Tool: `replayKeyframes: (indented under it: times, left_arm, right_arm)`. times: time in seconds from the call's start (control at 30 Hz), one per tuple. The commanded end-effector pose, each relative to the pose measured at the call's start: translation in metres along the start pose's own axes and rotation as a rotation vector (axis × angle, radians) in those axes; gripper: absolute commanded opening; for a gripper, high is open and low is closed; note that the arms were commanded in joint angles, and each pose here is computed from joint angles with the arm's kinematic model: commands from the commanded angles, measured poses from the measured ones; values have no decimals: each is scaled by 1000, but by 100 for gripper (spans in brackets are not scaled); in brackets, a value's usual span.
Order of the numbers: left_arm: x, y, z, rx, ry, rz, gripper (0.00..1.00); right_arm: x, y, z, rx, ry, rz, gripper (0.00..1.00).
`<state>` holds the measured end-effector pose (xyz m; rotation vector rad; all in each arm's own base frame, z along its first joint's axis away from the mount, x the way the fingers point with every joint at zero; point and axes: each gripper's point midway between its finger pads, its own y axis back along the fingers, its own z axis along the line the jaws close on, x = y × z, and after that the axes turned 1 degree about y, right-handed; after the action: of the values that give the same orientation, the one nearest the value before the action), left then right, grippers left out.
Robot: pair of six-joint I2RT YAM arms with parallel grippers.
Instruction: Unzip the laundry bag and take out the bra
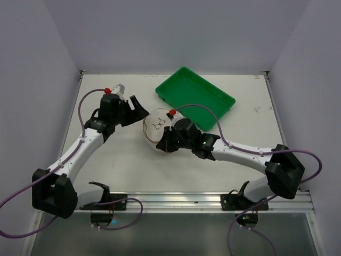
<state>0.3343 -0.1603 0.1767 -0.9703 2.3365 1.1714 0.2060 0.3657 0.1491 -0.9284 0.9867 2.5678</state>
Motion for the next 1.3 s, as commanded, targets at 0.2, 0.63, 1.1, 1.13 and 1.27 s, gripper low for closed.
replayKeyframes:
  times: [0.2,0.63,1.1,1.13,1.27]
  left_arm:
    - [15,58,13,-9,140,-140,94]
    - [62,29,-29,143,264,-77,61]
    - [53,50,10,-12,127,-119,0]
    - [51,53,16,-32,80,-118,0]
    - [41,62,21,-35,-36,-85,0]
  right_arm:
    - [-60,-21,35,-33,-76,-150,0]
    - [-42,-26,24,13,-56,-118,0]
    - [-36,63,-140,384,-28,-226,0]
    - [-41,70,-149,403,-6,-238,0]
    - [-51,81,-161,431,15,-261,0]
